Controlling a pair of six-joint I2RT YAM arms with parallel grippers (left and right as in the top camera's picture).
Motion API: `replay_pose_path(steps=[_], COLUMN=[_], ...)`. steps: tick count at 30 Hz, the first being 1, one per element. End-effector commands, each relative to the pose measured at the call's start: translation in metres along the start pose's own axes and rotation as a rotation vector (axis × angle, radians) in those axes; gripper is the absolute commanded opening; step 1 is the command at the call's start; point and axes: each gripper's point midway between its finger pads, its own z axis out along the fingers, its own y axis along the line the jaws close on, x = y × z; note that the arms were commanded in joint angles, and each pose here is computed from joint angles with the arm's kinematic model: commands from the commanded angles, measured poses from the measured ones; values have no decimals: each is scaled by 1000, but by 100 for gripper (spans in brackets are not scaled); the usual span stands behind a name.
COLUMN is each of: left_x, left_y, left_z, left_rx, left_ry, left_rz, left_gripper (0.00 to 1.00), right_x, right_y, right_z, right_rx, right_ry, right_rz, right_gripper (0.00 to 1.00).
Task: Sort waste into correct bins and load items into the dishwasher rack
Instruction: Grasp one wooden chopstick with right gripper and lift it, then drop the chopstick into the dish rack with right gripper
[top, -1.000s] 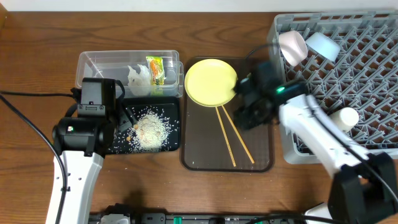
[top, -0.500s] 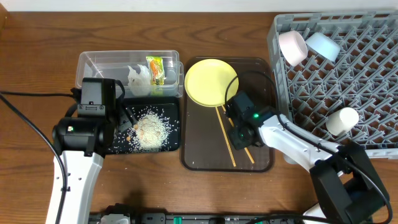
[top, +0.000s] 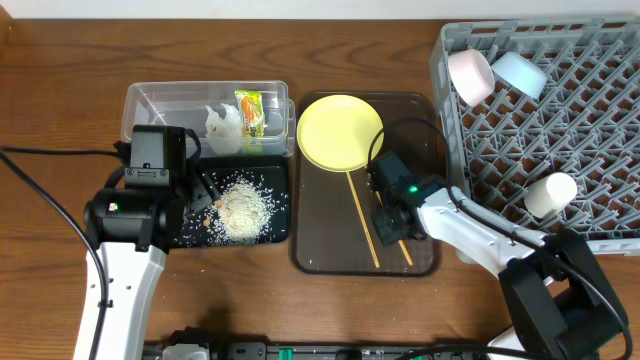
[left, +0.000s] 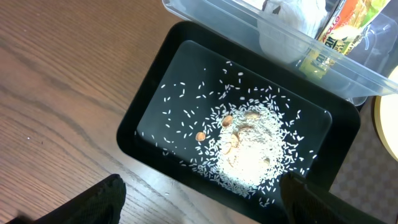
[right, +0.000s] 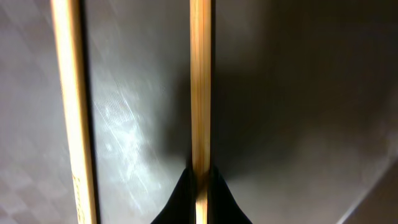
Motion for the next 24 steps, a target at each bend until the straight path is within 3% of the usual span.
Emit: replay_pose_path(steps=[1,13,19,24], left_x=[-2,-2,-2,-2], left_y=[4,4,4,4], left_z=[-1,-1,-1,-1], left_rx=[-16,-16,-16,-16], left_ry=[-9,-9,-9,-9], left_rz=[-17,-17,-18,-17], left_gripper=[82,82,82,83], right_x=[-5,-63,-43,-38], right_y=[-14,-101,-152,-159], right_z=[-15,-132,-133,-122], right_rx=[17,129,191,130], right_ry=[-17,-335,-288,-249], right_rz=[61,278,338,320], right_gripper=[1,1,1,1])
